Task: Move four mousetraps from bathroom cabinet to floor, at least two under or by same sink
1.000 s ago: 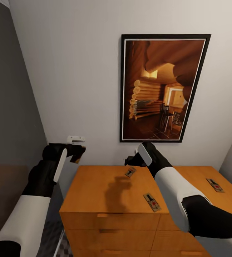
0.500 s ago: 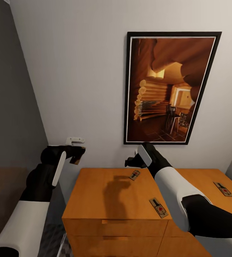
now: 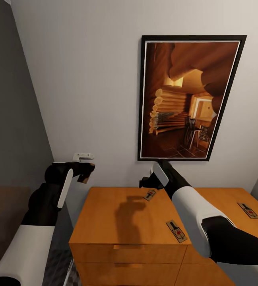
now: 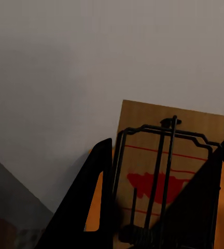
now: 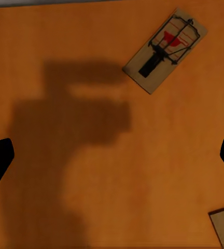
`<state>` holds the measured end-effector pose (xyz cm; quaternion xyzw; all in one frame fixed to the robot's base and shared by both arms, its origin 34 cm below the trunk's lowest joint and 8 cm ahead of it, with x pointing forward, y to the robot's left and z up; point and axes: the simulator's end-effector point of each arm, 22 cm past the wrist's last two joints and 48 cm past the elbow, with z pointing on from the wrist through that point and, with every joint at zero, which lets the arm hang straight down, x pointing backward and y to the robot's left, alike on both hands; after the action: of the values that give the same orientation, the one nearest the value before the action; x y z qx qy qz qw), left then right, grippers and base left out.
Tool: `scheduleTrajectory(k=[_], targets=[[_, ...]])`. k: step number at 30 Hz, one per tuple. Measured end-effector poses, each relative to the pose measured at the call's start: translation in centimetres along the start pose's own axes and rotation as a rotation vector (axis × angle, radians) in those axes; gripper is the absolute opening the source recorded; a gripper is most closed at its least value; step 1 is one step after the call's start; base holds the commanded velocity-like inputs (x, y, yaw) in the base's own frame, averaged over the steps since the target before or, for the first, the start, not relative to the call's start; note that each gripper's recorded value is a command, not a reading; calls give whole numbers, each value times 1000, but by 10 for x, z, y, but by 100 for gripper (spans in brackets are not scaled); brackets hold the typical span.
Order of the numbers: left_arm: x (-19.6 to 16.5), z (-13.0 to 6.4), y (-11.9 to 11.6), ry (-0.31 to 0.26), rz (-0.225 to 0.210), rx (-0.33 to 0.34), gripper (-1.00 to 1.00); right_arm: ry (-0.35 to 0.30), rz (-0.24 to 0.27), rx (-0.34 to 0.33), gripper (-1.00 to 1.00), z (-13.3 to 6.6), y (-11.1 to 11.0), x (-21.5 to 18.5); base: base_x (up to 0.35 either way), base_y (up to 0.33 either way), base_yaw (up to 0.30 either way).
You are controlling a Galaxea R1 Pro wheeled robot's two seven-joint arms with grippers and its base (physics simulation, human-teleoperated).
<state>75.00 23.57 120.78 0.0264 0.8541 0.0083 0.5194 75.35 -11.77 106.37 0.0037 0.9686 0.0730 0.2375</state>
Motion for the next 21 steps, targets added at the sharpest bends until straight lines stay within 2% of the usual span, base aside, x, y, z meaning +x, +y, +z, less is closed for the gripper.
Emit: scheduleTrajectory(k=[4, 11, 21], targets=[[1, 0, -1, 1, 1, 1, -100, 18, 3, 6, 100, 5, -2, 7, 0, 0, 0], [9, 1, -5, 12, 8, 6, -100, 2, 41, 10, 100, 16, -7, 9, 0, 0, 0], [15, 1, -6, 20, 10, 7, -100, -5, 54, 9, 100, 19, -7, 9, 0, 0, 0]])
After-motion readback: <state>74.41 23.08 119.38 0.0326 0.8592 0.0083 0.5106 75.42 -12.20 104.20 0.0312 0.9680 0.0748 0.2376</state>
